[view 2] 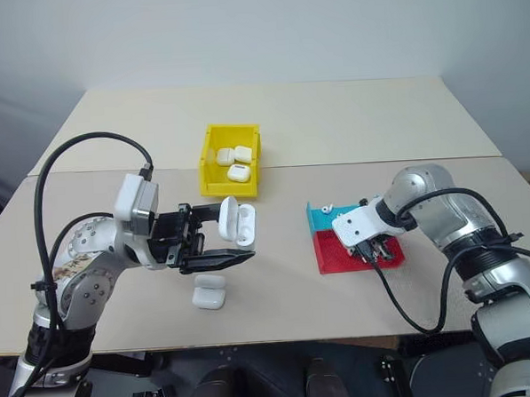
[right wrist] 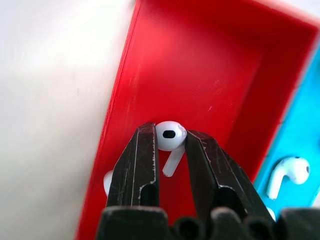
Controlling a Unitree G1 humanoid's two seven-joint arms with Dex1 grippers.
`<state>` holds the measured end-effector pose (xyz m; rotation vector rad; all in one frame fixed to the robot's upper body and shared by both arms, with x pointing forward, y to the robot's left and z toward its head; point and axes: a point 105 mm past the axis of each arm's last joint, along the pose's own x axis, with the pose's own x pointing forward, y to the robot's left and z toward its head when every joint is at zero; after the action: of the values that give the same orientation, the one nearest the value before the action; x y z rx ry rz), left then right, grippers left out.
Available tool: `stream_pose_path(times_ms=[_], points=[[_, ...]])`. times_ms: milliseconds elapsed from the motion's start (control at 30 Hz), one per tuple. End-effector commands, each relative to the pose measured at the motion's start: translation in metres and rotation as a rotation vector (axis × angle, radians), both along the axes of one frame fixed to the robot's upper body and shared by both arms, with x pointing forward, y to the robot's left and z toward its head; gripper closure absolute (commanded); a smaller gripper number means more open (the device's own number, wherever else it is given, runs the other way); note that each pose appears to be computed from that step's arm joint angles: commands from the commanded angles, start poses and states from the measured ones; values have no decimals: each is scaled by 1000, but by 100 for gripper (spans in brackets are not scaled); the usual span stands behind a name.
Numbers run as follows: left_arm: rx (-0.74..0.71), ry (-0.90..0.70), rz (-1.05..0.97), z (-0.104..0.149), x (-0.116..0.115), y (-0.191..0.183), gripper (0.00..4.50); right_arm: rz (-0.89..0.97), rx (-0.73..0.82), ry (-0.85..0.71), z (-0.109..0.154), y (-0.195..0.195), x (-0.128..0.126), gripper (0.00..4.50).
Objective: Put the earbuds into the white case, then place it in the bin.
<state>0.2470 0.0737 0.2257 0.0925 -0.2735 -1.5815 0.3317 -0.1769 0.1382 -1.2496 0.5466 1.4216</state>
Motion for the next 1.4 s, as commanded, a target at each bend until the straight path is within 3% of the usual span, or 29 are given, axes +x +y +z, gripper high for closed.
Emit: stream_pose_path(times_ms=[33, 333, 500, 667, 867, 1400], points=[[-11, -27, -43, 11, 0, -1, 173, -95, 251, -23, 49, 17, -1, 387], [-51, 54, -87, 25, 17, -5, 173, -231, 1087, -101, 142, 36, -39, 387], [-36, 66, -68, 25, 30, -13, 173, -207, 1361, -91, 167, 61, -68, 387], [-24, 66, -83, 27, 35, -18, 173, -189, 1426, -52, 165, 84, -83, 387], [-28, 50, -118, 31, 34, -22, 173, -197, 1473, -19, 167, 97, -81, 387], [-57, 0, -147, 34, 28, -21, 173, -222, 1296, 3, 134, 97, -78, 387]])
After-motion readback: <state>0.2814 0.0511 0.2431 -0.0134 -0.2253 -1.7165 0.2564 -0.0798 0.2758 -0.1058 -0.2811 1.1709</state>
